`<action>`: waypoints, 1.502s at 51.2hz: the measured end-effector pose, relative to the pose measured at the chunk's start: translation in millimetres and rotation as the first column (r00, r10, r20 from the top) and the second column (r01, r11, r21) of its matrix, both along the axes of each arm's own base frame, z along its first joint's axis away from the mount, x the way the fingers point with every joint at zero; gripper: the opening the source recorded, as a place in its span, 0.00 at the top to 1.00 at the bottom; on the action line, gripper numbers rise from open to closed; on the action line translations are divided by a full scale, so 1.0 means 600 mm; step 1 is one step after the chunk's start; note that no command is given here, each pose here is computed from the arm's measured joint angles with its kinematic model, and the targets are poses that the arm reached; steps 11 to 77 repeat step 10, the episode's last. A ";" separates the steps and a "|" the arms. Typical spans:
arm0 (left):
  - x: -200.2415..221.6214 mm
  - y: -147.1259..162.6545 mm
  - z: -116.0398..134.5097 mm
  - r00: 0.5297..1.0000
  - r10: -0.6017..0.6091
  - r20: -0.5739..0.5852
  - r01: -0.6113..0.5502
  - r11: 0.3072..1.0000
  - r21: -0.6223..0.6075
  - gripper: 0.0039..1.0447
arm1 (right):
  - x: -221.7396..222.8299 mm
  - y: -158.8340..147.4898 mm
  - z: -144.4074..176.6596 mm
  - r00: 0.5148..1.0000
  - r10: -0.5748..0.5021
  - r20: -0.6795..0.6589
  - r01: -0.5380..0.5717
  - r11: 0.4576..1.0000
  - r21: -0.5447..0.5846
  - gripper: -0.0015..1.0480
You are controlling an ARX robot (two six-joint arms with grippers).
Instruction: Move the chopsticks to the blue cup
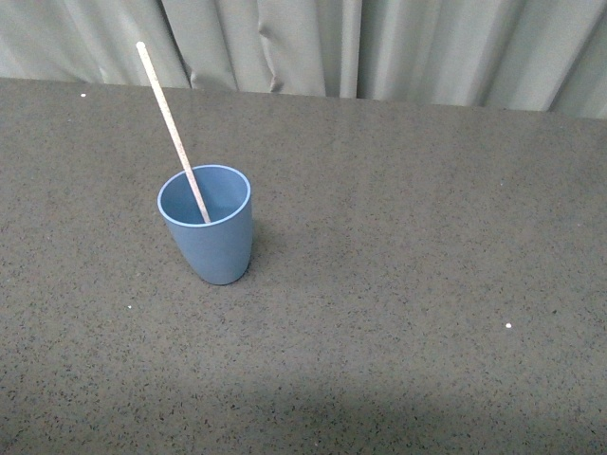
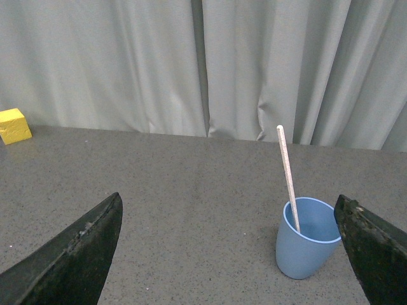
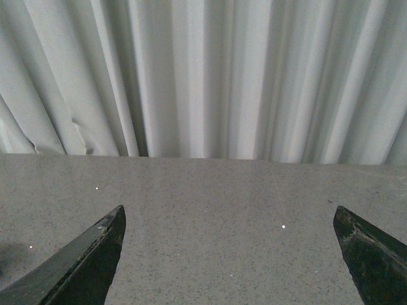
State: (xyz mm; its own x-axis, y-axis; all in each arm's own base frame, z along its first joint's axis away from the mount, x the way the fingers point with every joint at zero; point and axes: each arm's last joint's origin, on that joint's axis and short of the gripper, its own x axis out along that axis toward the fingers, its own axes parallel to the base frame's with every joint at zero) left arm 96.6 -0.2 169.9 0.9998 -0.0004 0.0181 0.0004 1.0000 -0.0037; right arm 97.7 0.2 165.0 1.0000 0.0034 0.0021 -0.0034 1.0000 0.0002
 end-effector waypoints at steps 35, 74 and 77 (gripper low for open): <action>0.000 0.000 0.000 1.000 0.000 0.000 0.000 1.000 0.000 0.06 | 0.000 0.000 0.000 1.000 0.000 0.000 0.000 1.000 0.000 0.09; 0.000 0.000 0.000 1.000 0.000 0.000 0.000 1.000 0.000 0.06 | 0.000 0.000 0.000 1.000 0.000 0.000 0.000 1.000 0.000 0.09; 0.000 0.000 0.000 1.000 0.000 0.000 0.000 1.000 0.000 0.06 | 0.000 0.000 0.000 1.000 0.000 0.000 0.000 1.000 0.000 0.09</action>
